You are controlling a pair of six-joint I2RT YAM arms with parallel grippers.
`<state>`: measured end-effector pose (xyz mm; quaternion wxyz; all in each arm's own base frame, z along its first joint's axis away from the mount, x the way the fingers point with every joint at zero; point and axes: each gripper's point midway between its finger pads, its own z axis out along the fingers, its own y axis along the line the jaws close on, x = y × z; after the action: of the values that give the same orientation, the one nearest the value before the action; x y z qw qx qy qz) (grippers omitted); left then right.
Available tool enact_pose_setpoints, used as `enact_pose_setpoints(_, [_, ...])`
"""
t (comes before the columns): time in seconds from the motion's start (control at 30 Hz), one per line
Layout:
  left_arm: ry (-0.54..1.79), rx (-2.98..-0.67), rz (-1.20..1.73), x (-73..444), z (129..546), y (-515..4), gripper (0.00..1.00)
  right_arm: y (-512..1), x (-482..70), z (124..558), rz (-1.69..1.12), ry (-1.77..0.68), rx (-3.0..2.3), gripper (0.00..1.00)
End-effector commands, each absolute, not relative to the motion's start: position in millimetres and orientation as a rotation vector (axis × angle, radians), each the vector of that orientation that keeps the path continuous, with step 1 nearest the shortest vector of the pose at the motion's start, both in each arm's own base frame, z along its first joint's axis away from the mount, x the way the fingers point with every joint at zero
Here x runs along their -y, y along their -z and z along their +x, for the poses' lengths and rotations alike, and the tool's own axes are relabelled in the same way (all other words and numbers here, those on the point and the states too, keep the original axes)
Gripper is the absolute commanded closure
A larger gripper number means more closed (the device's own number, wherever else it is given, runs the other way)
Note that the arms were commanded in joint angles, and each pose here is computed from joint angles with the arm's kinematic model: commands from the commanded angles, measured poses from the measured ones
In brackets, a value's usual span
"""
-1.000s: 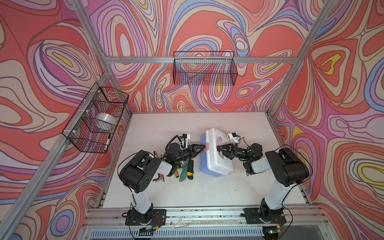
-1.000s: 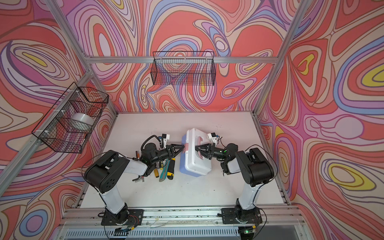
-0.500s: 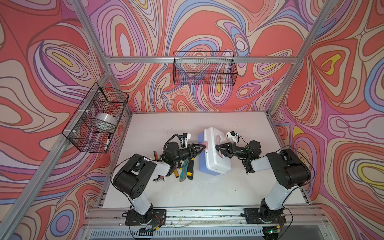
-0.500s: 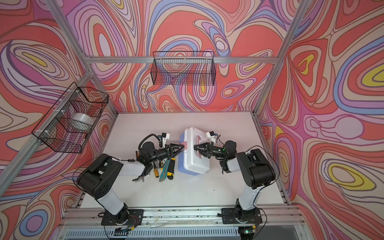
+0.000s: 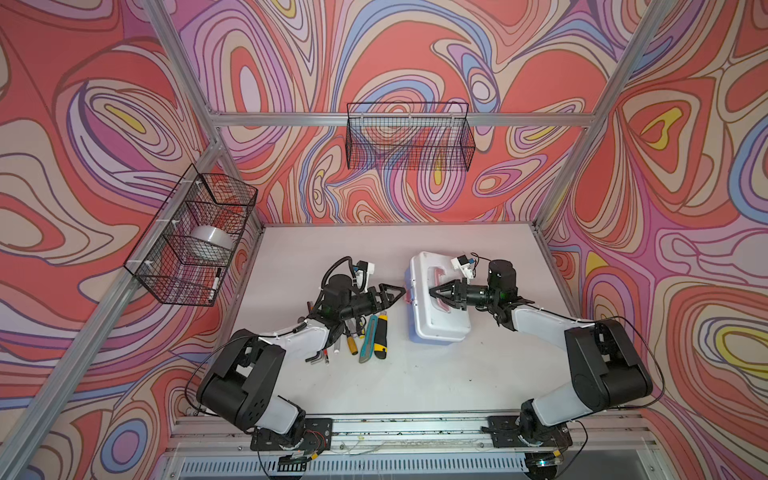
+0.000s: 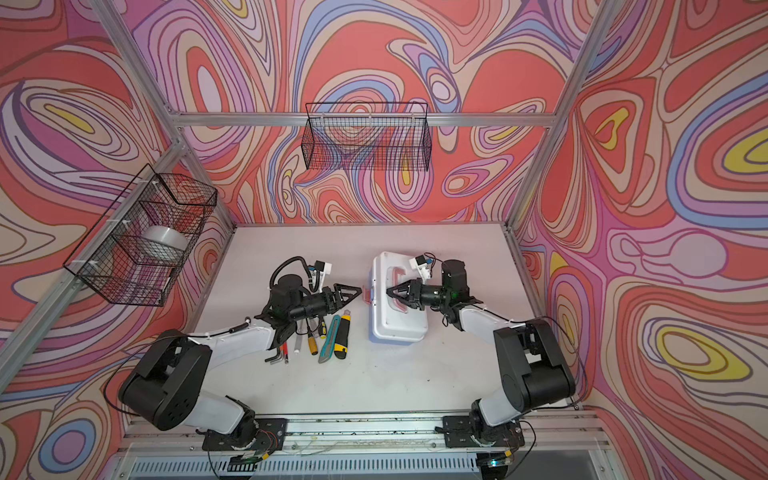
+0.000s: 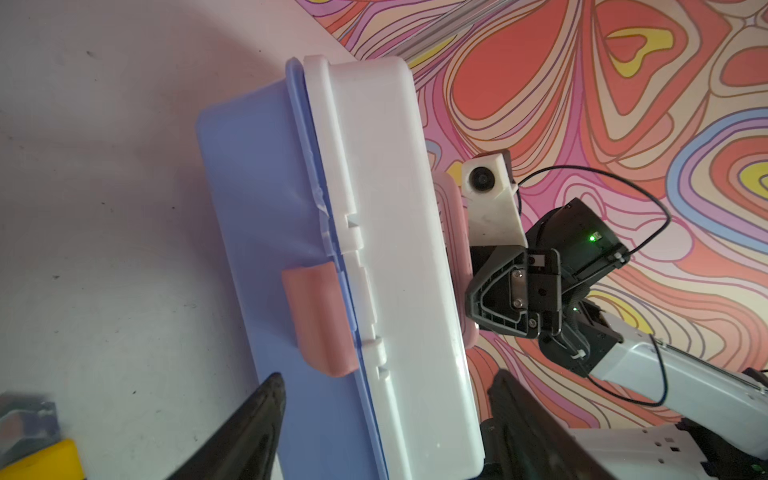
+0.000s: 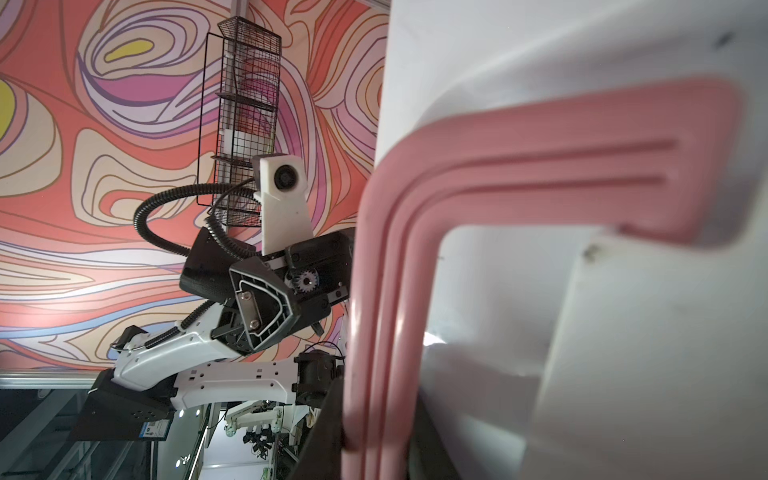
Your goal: Pack the tool kit
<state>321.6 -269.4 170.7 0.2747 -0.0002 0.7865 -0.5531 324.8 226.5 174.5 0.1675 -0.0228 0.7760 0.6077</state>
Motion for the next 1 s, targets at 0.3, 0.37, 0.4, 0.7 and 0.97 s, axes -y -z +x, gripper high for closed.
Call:
enact_pose_setpoints(0.3, [1.358,-2.2,0.055,273,318,-156,0.2,-159,-226,325,-0.041,-1.519,-2.376,1.0])
enact_pose_setpoints(0.37, [1.361,-2.196,0.055,273,318,-157,0.2,-174,-232,324,-0.072,-1.57,-2.333,1.0])
enact_pose_setpoints(0.4, [1.362,-2.191,0.056,273,318,-159,0.2,-180,-234,325,-0.072,-1.587,-2.323,1.0])
enact_pose_setpoints(0.7, [1.379,-2.159,0.085,275,316,-176,0.19,-221,-244,320,-0.154,-1.752,-2.201,1.0])
enact_pose_setpoints(0.97, [1.416,-2.126,0.105,284,319,-190,0.19,-242,-247,308,-0.201,-1.899,-2.082,1.0])
